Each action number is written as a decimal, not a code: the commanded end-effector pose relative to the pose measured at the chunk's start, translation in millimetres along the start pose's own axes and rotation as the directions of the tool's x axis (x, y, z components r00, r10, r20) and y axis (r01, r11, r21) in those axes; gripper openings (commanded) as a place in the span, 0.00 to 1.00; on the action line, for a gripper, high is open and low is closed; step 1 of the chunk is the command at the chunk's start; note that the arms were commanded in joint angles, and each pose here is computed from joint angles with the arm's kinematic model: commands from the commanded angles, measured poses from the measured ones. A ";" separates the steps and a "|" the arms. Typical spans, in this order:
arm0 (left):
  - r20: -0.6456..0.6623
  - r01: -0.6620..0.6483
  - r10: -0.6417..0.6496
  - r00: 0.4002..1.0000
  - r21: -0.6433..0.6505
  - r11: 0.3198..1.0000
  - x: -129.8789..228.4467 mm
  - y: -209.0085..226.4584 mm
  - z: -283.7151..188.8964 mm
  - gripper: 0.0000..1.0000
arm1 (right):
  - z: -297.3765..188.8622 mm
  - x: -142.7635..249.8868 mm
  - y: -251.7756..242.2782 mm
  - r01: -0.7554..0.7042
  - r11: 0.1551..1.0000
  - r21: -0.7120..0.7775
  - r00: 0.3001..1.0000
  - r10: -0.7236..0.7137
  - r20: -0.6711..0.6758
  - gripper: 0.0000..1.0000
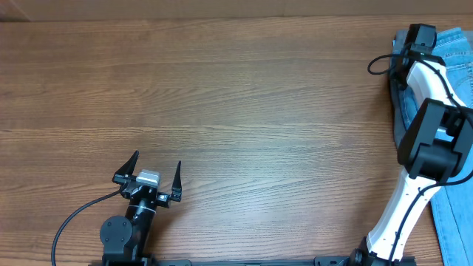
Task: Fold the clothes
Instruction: 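Grasp the top light-blue jeans with the right gripper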
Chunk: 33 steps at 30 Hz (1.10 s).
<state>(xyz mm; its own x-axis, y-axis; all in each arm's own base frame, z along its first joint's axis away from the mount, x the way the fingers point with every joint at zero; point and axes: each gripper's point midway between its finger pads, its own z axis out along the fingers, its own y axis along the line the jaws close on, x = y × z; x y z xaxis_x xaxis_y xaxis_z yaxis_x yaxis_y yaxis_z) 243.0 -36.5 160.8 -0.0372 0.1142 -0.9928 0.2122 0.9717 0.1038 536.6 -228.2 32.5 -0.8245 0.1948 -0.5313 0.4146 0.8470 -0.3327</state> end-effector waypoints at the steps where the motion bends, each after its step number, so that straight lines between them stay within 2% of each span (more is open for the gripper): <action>1: 0.006 -0.027 0.027 1.000 0.004 1.000 -0.4 -0.4 -0.3 1.00 | 22.6 17.6 6.0 -0.001 0.999 -0.043 0.999 -0.002 -0.050 0.66; 3: 0.006 -0.027 0.027 1.000 0.004 1.000 -0.4 -0.4 -0.3 1.00 | 29.9 25.3 8.8 0.005 0.999 -0.044 0.998 -0.008 -0.068 0.62; 4: 0.006 -0.027 0.027 1.000 0.004 1.000 -0.4 -0.4 -0.3 1.00 | 31.3 26.8 9.5 0.006 0.999 -0.044 0.997 -0.009 -0.072 0.54; 6: 0.006 -0.027 0.027 1.000 0.004 1.000 -0.4 -0.4 -0.3 1.00 | 32.3 27.7 9.9 0.006 0.999 -0.044 0.997 -0.009 -0.073 0.24; 8: 0.006 -0.027 0.027 1.000 0.004 1.000 -0.4 -0.4 -0.3 1.00 | 31.7 24.3 8.3 0.002 0.999 -0.037 0.998 -0.005 -0.064 0.07; 9: 0.006 -0.027 0.027 1.000 0.004 1.000 -0.4 -0.3 -0.3 1.00 | 31.3 22.9 6.2 0.001 1.000 -0.026 0.998 -0.003 -0.061 0.04; 17: 0.006 -0.027 0.027 1.000 0.004 1.000 -0.4 -0.4 -0.3 1.00 | 16.0 -0.8 -6.8 -0.091 0.996 0.010 0.996 0.092 -0.020 0.04; 23: 0.006 -0.027 0.027 1.000 0.004 1.000 -0.4 -0.4 -0.3 1.00 | -50.4 -55.0 -36.5 -0.167 0.986 0.006 0.979 0.165 0.124 0.04; 33: 0.006 -0.027 0.027 1.000 0.004 1.000 -0.4 -0.4 -0.3 1.00 | -157.9 -107.0 -62.5 -0.208 0.978 -0.025 0.930 0.206 0.306 0.04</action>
<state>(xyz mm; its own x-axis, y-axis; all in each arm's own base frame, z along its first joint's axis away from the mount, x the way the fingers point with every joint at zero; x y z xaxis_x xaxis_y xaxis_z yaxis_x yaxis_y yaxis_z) 243.0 -36.5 160.9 -0.0368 0.1142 -0.9928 0.2121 0.9717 0.1039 533.2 -235.8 152.2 -0.6841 0.2458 -0.6867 0.5410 0.8025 -0.2517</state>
